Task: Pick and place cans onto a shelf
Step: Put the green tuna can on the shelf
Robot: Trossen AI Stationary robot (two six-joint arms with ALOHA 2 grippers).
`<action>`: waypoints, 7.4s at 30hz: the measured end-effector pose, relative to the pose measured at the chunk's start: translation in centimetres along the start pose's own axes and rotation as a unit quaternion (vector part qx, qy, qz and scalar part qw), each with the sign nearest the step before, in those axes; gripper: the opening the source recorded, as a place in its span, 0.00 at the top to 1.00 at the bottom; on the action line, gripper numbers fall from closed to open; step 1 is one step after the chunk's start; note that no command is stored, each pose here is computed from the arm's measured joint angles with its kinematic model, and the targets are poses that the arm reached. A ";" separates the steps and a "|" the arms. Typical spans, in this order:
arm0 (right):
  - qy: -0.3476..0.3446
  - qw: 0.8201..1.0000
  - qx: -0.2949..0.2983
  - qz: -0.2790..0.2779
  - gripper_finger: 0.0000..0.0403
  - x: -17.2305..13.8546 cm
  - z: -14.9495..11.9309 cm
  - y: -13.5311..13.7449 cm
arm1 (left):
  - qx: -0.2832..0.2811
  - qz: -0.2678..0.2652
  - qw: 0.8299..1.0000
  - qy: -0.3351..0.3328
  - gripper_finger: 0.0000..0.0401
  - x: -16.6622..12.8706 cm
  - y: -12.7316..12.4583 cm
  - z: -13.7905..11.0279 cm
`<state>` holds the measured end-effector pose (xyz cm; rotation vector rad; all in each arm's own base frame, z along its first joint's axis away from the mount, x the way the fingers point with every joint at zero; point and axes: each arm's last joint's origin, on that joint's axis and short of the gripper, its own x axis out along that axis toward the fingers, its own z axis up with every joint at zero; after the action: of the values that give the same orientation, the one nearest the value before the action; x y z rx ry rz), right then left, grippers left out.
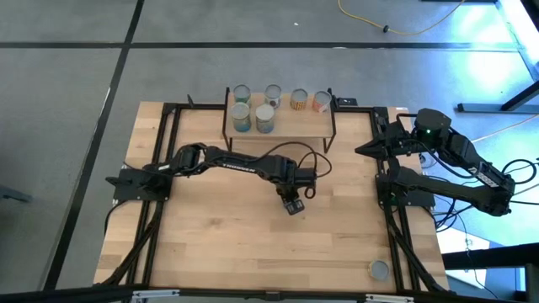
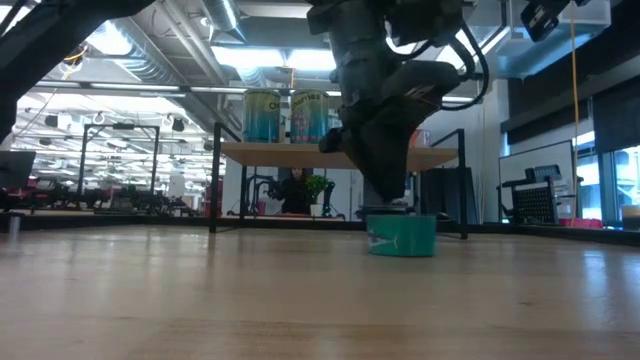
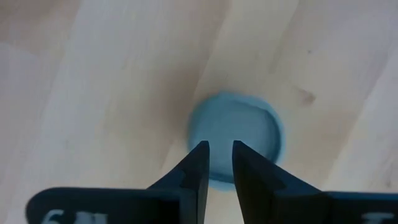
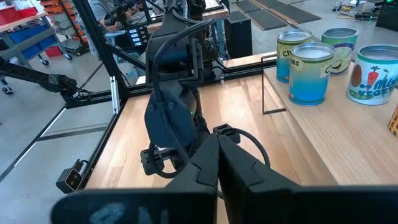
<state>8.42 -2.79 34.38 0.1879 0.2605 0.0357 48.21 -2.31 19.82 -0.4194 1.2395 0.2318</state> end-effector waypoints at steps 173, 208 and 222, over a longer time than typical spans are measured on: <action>0.558 0.826 -0.073 -0.032 0.99 35.6 -9.5 4.9 | 0.107 -0.149 0.908 -0.377 0.96 -23.6 13.0 -27.4; 0.489 0.849 0.034 -0.197 1.00 27.6 10.3 -6.2 | 0.119 -0.126 0.904 -0.391 0.96 -23.7 13.1 -27.3; 0.507 0.844 0.024 -0.174 1.00 27.7 7.2 -13.5 | 0.082 -0.051 0.902 -0.421 0.96 -23.7 13.6 -27.1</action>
<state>37.18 -15.71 31.66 0.1540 1.3601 -0.2435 11.99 -0.45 32.70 -0.1915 0.3764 0.1854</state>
